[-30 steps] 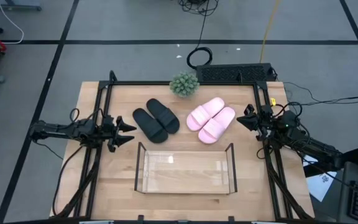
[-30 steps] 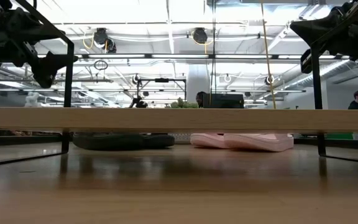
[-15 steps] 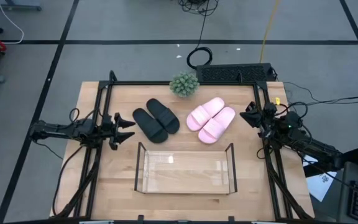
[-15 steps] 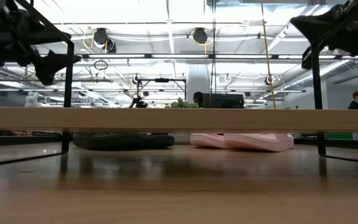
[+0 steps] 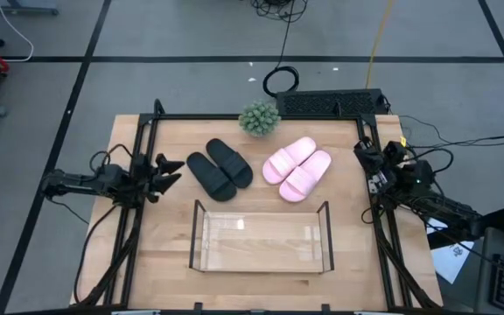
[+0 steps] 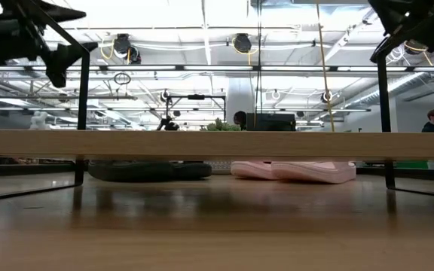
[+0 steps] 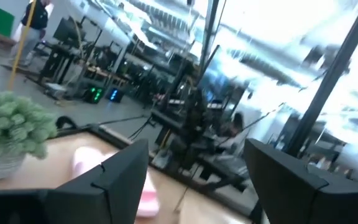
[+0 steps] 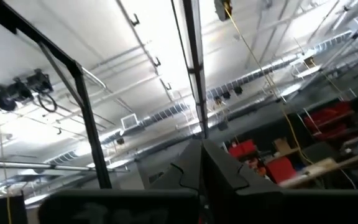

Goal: Pick and place slides into the shelf
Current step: Put the left black slipper on the shelf

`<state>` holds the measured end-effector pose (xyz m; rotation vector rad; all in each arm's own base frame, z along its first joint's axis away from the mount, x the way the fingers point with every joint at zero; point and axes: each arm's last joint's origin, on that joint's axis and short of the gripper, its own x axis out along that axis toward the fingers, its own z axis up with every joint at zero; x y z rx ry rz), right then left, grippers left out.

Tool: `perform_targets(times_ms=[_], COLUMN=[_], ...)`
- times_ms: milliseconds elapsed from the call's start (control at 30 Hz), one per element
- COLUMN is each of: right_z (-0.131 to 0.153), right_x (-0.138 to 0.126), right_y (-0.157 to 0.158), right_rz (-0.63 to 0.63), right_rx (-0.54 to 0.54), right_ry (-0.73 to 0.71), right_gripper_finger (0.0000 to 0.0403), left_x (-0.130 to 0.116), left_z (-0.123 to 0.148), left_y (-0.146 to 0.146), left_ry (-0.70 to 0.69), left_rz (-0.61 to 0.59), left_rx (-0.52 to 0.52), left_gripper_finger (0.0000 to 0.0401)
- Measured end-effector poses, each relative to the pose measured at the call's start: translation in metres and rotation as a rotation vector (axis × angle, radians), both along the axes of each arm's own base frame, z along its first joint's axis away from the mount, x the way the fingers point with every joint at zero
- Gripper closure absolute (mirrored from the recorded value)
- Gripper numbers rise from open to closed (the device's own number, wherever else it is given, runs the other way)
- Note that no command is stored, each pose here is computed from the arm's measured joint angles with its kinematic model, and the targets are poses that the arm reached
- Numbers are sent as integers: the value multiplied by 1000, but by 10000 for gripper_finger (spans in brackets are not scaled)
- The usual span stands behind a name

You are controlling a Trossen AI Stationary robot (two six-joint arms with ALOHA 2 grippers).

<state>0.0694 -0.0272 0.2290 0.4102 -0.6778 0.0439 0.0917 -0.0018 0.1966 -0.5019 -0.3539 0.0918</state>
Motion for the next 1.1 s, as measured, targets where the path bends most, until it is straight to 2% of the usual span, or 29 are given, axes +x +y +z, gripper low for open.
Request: perform_targets(times_ms=[133, 233, 367, 533, 633, 733, 867, 1000, 1100], right_z=[6, 10, 51, 100, 125, 144, 156, 149, 144], right_x=[-4, 0, -5, 8, 27, 52, 94, 133, 151], right_y=[2, 0, 4, 1, -6, -15, -28, -42, -50], right_rz=[-2, -19, -47, 40, 88, 150, 202, 236, 243], right_rx=[-36, -53, -169, -286, -347, -383, -364, -313, -294], right_ry=[-62, -25, -81, -36, 10, 61, 122, 212, 245], right_gripper_finger=[399, 399, 399, 399, 399, 399, 399, 399, 398], left_x=[-4, -8, -14, -21, -27, -35, -44, -42, -29], left_z=[9, 16, 24, 42, 60, 82, 106, 121, 119], left_y=[1, 3, 6, 7, 8, 8, 9, 10, 8], left_ry=[-112, -202, -275, -314, -308, -234, -17, 212, 419], left_rz=[5, 62, 166, 200, 203, 192, 199, 213, 197], left_rx=[-94, -115, -85, -44, -19, 25, 41, 12, -2], left_gripper_finger=[134, 134, 134, 134, 134, 134, 135, 135, 135])
